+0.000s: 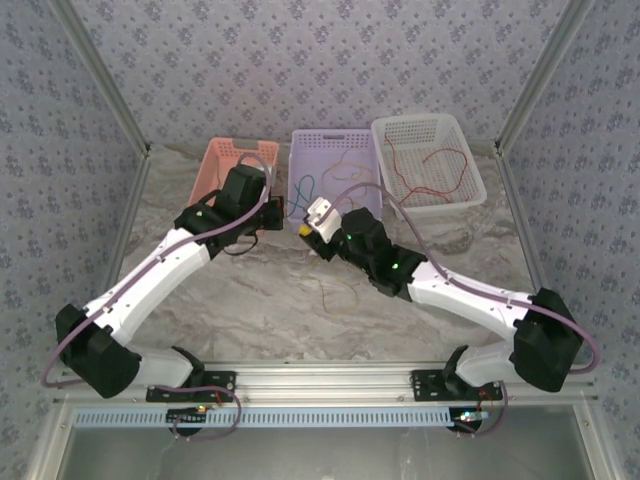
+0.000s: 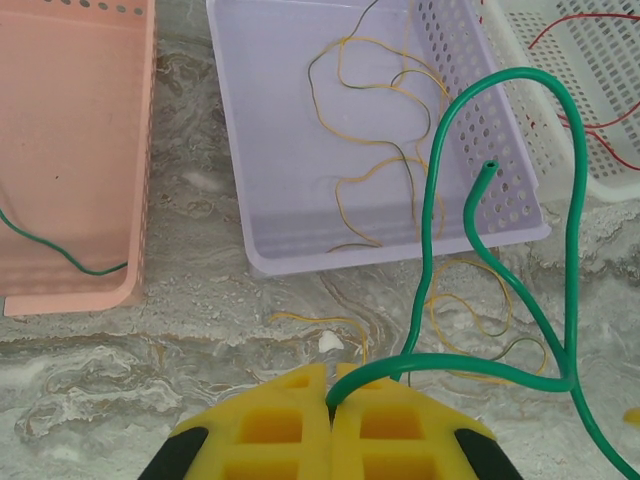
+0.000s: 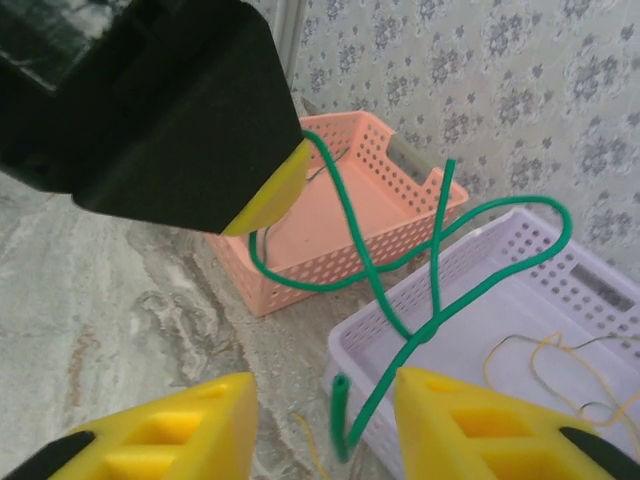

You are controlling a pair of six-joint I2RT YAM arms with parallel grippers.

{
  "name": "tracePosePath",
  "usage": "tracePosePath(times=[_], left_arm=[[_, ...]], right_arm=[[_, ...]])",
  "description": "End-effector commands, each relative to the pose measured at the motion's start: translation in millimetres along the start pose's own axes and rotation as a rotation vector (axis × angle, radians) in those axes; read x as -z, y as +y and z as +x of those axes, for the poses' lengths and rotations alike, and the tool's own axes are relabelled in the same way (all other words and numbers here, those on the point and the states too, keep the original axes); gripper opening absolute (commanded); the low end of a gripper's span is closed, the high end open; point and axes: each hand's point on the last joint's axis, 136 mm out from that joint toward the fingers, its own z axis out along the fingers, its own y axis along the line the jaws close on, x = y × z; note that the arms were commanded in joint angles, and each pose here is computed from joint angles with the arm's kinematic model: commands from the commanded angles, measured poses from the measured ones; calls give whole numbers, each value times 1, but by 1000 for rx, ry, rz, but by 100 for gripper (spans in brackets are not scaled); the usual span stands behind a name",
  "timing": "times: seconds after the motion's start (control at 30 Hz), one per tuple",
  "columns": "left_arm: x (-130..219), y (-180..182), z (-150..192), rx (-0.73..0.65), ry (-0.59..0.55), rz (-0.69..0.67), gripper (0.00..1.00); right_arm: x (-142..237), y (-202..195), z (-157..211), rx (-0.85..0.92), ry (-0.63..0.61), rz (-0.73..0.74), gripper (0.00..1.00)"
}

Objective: Untangle the cables

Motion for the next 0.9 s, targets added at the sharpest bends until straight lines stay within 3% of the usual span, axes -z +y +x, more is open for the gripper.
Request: tracePosePath(times=[0.0,0.1,0.47,0.7,0.87], left_arm=[[8,-11,-10,-5,-23,27,0],[8,-10,-9,-8,-22,24,0],[4,-9,-1,-45,-8,26,0],[3,-12,0,-43,-13,41,0],[3,-27,11,-150,-3,83,0]], right_arm=[[-1,-18,-26,-32,-60,56,24],[2,-23,-27,-40,-53,63,1],[45,-68,-44,-237,-97,40,0],[49,-68,-39,-248,-70,18,0],[59,-86,-56,-309,-104,56,0]])
